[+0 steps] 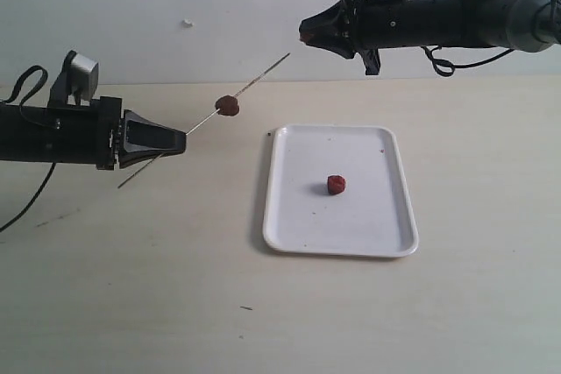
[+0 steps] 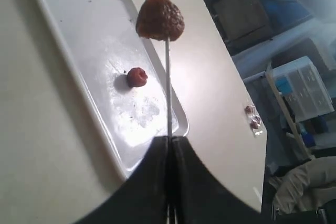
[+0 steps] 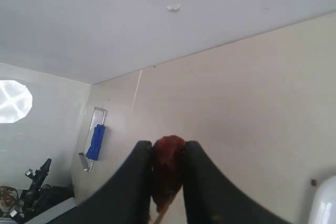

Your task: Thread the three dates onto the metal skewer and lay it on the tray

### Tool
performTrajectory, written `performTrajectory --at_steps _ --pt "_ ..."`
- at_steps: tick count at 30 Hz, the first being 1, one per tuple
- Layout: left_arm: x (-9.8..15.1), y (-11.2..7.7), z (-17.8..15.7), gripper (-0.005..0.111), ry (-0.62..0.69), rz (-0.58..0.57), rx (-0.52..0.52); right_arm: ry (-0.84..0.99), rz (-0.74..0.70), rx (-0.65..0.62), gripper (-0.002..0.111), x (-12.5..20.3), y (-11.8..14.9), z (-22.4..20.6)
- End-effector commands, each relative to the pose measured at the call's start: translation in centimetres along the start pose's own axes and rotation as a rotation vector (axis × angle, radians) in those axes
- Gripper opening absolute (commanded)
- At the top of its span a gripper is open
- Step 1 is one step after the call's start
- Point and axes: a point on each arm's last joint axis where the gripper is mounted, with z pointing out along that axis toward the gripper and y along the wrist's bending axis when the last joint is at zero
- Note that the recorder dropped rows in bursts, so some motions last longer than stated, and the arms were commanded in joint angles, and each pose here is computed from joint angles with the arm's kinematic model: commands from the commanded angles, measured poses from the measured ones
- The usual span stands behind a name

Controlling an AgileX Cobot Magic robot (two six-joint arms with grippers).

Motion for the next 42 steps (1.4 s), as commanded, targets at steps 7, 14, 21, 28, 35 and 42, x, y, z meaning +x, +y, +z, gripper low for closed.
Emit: performTrajectory --at_steps 7,14,21,28,35,42 --pt "-0.3 -1.9 1.2 0.0 -0.014 0.007 0.043 -0.017 -0.018 -0.012 0.018 -0.4 0.3 -0.2" --pt "-0.1 -2.6 2.3 0.0 -0.009 0.008 0.066 0.002 -0.019 -0.025 0.018 -0.2 0.4 -0.2" --pt "-0.3 -2.4 2.0 0.0 -0.026 0.001 0.062 0.005 -0.019 -0.027 0.018 -0.2 0.5 -0.2" --pt "-0.3 -2.4 2.0 0.0 -0.026 -0.001 0.061 -0.014 0.01 -0.057 0.018 -0.4 0.7 -0.3" --pt "-0.5 -2.4 2.0 0.0 -0.044 0.01 0.065 -0.049 0.026 -0.059 0.018 -1.3 0.2 -1.4" --pt "-0.6 -2.5 2.0 0.0 -0.049 0.014 0.065 -0.047 0.03 -0.069 0.018 -1.6 0.0 -2.1"
